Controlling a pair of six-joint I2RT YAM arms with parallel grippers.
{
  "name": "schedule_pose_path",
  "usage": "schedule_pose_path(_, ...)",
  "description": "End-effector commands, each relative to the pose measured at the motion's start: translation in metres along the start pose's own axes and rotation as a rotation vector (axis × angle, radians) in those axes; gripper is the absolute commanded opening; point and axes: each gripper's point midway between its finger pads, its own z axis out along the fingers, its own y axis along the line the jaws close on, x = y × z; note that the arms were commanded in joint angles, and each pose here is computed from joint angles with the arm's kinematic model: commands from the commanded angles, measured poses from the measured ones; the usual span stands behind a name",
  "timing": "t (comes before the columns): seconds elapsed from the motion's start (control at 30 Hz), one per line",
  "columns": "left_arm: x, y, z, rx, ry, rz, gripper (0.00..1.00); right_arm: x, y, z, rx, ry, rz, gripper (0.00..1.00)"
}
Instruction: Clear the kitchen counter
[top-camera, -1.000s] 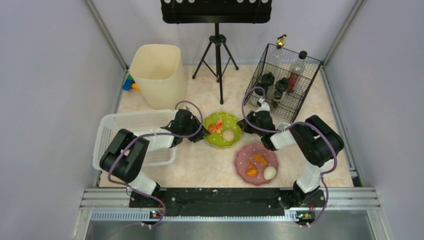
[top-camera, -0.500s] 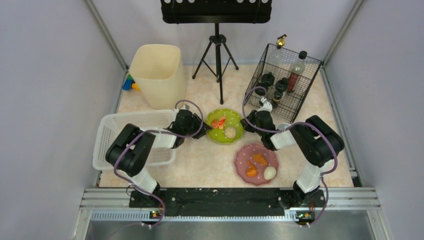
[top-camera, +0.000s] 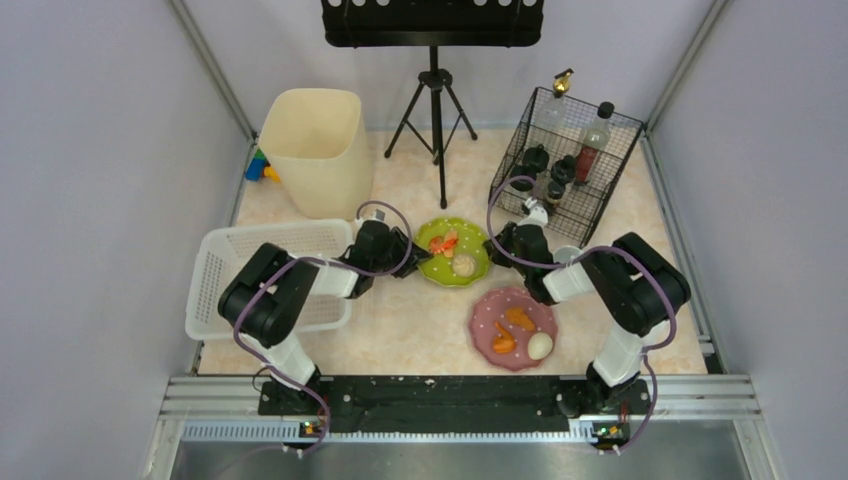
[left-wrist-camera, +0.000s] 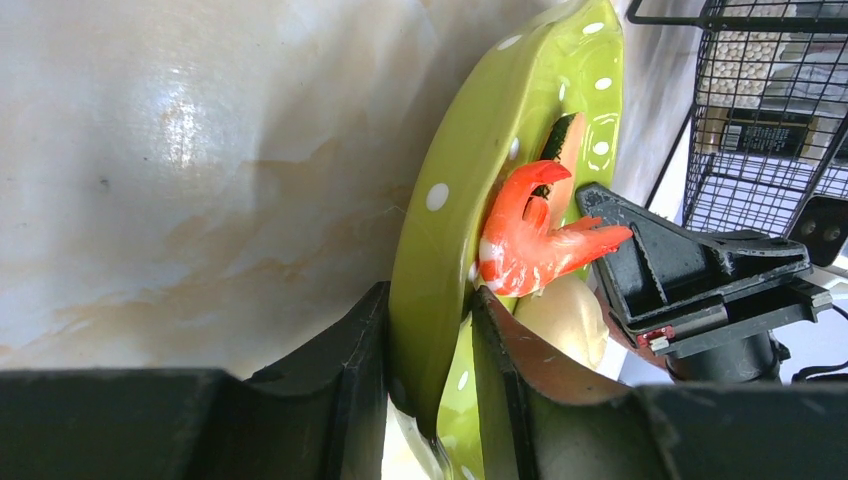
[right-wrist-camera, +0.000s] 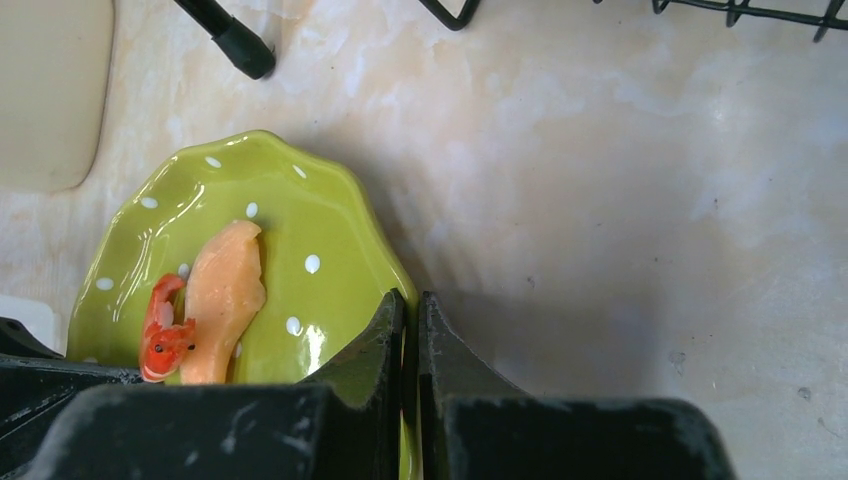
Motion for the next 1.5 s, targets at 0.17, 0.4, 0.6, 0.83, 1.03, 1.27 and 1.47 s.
schedule_pose_path(0.17,0.044,-0.167,-0.035,0.615,0.163,0.123,0.12,0.108,0.093,-0.068,-0.422,0.494,-0.006,0.0)
schedule_pose_path(0.4,0.04,-0.18,-0.046,0.657,0.145,0.139,0.0,0.09,0.102,-0.075,-0.424,0.46,-0.042,0.0)
schedule_pose_path(0.6,0.034,-0.203,-0.068,0.734,0.117,0.156,0.0,0.071,0.116,-0.085,-0.441,0.425,-0.064,0.0)
schedule_pose_path(0.83,0.03,-0.223,-0.095,0.806,0.095,0.164,0.0,0.048,0.136,-0.098,-0.463,0.379,-0.095,0.0)
schedule_pose_path(1.03,0.028,-0.234,-0.113,0.848,0.082,0.169,0.0,0.027,0.151,-0.109,-0.469,0.338,-0.12,0.0)
schedule_pose_path(1.27,0.03,-0.237,-0.128,0.866,0.077,0.181,0.0,0.006,0.161,-0.119,-0.455,0.294,-0.142,0.0)
schedule_pose_path(1.47,0.03,-0.231,-0.139,0.872,0.064,0.168,0.0,-0.018,0.172,-0.13,-0.447,0.24,-0.153,0.0)
